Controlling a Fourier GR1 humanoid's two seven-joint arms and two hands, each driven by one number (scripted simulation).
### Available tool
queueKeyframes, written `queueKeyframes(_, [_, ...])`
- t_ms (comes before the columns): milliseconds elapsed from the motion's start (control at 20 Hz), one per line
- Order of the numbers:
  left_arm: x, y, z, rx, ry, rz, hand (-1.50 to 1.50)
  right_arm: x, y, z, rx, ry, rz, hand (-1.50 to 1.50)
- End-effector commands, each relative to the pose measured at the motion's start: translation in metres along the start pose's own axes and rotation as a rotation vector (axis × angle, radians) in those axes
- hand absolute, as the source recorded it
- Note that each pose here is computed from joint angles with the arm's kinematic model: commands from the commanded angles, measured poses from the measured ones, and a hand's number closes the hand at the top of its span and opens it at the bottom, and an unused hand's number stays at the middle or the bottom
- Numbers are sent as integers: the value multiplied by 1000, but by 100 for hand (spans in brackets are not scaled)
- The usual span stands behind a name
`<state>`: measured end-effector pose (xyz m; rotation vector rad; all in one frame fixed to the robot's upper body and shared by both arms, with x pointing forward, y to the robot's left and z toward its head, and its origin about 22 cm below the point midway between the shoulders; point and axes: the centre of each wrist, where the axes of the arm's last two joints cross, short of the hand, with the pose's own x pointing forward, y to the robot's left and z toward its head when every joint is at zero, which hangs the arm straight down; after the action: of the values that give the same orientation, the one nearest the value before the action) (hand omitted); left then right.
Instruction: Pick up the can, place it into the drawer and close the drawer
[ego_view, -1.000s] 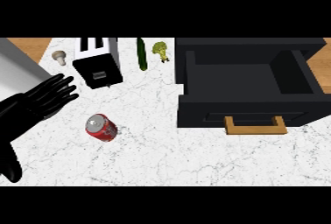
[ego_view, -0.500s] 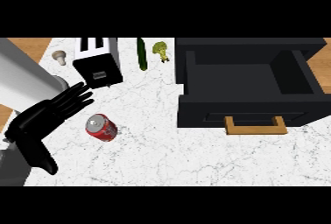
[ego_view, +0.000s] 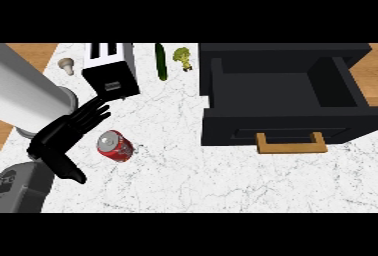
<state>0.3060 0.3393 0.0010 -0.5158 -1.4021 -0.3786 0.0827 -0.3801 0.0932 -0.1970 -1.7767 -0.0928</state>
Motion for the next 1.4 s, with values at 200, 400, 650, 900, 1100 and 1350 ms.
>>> queueKeyframes(200, [-34, 15, -1, 40, 27, -15, -150, -12, -13, -9, 3, -4, -6, -150])
queueKeyframes(400, [-61, 24, 5, 46, 46, -18, -150, 8, 7, -7, 11, -11, -3, -150])
queueKeyframes(650, [-72, 31, 5, 43, 66, 15, -150, 4, 7, 16, 16, -7, -2, -150])
queueKeyframes(900, [-94, 24, 19, 58, 84, 45, -150, 8, -12, 18, 10, -16, -11, -150])
queueKeyframes(1100, [-95, 16, -2, 35, 77, 49, -150, 27, 3, 7, 11, 0, -4, -150])
queueKeyframes(1350, [-113, -6, -13, 21, 88, 78, -150, 19, -13, 10, 15, -11, -9, -150])
